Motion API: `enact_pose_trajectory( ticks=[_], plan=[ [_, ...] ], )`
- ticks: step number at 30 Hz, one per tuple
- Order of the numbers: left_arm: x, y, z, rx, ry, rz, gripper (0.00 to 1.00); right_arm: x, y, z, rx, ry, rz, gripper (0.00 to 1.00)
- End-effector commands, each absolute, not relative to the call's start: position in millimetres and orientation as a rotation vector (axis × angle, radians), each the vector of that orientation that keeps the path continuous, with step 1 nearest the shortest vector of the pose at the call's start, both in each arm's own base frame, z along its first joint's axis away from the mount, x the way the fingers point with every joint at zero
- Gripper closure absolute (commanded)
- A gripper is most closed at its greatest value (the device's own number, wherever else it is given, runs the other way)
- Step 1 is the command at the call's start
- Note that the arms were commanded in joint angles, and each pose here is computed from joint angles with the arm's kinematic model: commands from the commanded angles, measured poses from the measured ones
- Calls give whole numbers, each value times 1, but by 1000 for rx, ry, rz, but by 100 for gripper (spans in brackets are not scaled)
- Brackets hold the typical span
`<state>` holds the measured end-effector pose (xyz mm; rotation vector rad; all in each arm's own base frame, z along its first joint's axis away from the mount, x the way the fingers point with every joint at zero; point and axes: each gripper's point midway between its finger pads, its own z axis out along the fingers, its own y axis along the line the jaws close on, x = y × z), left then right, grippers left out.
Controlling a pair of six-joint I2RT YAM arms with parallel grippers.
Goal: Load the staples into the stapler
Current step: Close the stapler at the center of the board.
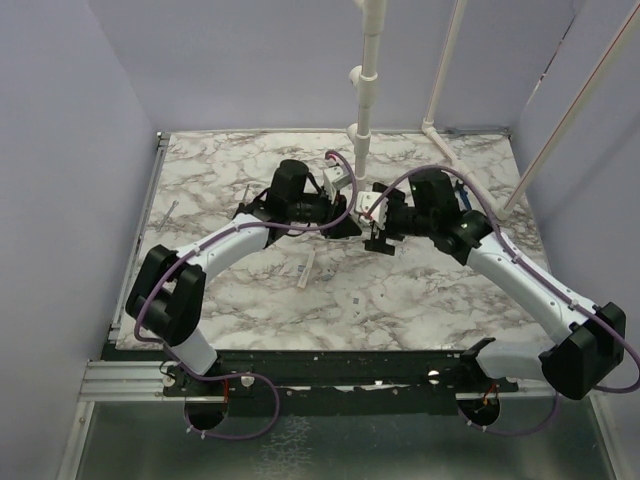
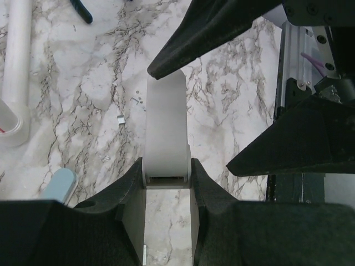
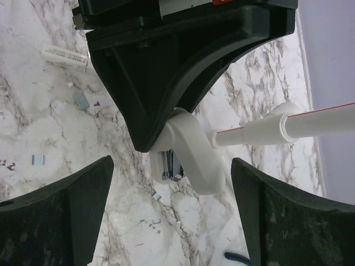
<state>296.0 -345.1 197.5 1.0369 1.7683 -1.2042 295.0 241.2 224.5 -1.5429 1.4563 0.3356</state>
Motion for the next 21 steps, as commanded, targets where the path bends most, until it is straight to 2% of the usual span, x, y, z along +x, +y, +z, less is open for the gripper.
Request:
enact_pose_trajectory(
  ticks=[1,12,21],
  plan=[
    [300,-352,212,984,1776,-1270,100,304,229,212,-1595,1475,155,9],
    [288,-359,218,986,1802,-1410,100,318,234,191,-1617,1425,-99,10],
    [273,-356,216,1042,1772,-1461,100,329,236,190,-1602,1418,-205,22]
  ],
)
